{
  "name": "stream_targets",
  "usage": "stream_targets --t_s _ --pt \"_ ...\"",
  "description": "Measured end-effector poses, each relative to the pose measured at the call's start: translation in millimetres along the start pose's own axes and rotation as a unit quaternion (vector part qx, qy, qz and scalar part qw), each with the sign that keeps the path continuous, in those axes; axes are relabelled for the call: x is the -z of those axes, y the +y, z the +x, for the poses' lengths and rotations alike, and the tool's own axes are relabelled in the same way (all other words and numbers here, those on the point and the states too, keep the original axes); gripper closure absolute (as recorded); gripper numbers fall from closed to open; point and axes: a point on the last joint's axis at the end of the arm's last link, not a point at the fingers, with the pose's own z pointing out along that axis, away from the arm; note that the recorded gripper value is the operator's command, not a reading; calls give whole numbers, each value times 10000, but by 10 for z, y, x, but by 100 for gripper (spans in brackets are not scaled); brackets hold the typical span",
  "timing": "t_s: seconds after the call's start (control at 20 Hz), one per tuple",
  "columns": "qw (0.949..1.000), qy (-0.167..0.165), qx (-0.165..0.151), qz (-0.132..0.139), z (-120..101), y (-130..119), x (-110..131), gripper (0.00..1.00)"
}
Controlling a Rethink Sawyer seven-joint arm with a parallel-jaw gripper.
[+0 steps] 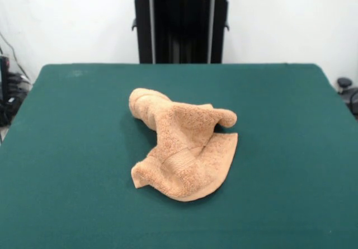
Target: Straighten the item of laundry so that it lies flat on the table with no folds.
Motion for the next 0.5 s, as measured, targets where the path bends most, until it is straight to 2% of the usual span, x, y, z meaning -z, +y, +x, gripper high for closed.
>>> stream_targets --t_s 0.2,0.35,0.5 --pt "9996 -90 247 139 -47 -131 77 0" --pt "9976 -126 640 225 -77 -277 150 0" --pt "9930 -109 1150 246 -95 -417 207 0"
